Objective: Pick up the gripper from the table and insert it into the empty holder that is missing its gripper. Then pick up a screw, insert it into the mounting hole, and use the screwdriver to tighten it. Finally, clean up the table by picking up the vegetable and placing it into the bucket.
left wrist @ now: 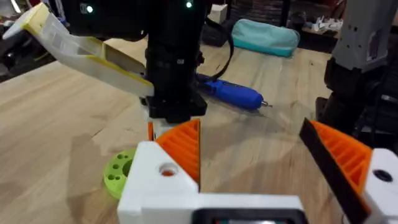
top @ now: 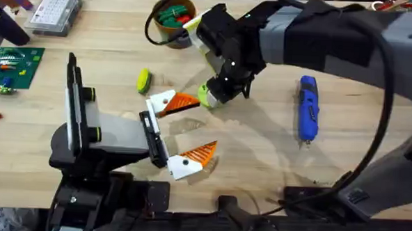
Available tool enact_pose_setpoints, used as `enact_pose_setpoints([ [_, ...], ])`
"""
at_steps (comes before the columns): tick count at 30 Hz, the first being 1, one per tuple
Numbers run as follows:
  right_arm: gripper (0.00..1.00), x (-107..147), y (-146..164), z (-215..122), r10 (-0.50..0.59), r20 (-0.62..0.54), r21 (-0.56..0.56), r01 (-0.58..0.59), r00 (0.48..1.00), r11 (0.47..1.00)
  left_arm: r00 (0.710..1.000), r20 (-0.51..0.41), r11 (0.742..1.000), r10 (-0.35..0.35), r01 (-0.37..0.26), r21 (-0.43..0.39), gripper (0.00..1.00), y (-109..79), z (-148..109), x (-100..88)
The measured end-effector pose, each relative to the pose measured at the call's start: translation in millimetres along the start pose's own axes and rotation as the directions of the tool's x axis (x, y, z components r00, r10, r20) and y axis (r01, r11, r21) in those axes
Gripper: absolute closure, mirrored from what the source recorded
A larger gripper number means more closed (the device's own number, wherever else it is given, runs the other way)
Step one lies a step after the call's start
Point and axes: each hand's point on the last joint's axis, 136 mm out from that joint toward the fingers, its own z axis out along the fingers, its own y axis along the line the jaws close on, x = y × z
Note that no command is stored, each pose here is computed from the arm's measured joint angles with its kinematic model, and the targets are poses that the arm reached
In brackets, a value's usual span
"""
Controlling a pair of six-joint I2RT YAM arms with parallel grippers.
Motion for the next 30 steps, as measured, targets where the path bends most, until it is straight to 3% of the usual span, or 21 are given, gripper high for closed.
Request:
enact_pose_setpoints([
  [30, 0.767, 0.0, 0.7, 0.0, -0.002, 0.0, 0.0, 0.002, 1.0, 1.0, 1.0, 0.0, 1.0, 0.0, 0.0, 0.0, 0.011, -0.1, 0.0, 0.0],
])
